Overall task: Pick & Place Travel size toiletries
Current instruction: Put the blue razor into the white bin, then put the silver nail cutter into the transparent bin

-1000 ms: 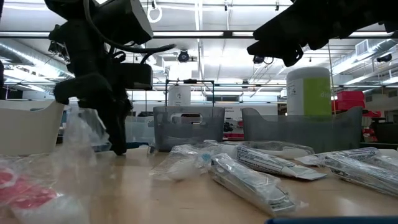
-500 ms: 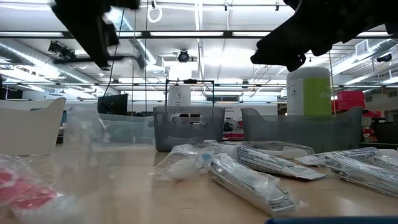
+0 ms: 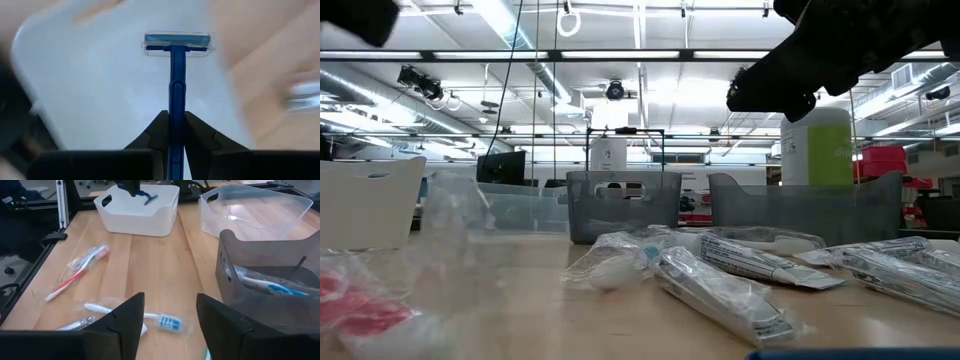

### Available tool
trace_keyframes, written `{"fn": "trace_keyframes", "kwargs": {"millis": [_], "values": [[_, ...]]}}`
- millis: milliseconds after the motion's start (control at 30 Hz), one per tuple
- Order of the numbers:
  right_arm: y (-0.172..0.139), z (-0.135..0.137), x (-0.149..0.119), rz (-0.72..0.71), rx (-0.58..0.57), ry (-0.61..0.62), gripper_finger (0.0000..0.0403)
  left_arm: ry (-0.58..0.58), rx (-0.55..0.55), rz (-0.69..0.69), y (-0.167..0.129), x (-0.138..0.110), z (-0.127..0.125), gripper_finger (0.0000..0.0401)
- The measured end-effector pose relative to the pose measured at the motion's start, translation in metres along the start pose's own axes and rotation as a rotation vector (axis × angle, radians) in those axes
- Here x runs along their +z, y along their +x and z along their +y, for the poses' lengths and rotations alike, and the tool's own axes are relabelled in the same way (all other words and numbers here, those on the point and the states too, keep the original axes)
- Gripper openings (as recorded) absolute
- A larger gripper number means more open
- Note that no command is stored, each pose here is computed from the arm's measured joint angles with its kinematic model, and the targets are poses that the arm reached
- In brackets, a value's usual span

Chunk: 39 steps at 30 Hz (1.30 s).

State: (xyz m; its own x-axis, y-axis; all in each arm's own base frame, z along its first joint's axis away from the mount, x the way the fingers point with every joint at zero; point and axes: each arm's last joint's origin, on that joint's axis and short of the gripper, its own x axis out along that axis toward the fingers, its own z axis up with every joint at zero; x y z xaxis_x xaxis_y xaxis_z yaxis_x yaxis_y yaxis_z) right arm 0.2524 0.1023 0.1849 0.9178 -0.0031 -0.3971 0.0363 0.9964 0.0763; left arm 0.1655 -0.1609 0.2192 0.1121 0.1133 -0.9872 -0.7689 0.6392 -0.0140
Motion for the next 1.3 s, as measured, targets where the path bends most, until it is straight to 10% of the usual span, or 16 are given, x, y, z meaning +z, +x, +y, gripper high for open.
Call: {"fn": "trace_keyframes", "kwargs": {"millis": [200, 867, 1300], "values": [[0.000, -0.001, -0.003, 0.026, -0.007, 0.007, 0.0185, -0.166, 0.063, 0.034, 0.027, -0.008, 0.014, 0.0059], [0.000, -0.001, -0.003, 0.033, -0.009, 0.004, 0.0191, 0.043, 0.002, -0.015, 0.006, -0.004, 0.002, 0.0132], [0.000, -0.001, -0.008, 0.082, 0.008, -0.013, 0.0201, 0.413, -0.384, -0.661, -0.082, 0.021, -0.057, 0.0119]]}}
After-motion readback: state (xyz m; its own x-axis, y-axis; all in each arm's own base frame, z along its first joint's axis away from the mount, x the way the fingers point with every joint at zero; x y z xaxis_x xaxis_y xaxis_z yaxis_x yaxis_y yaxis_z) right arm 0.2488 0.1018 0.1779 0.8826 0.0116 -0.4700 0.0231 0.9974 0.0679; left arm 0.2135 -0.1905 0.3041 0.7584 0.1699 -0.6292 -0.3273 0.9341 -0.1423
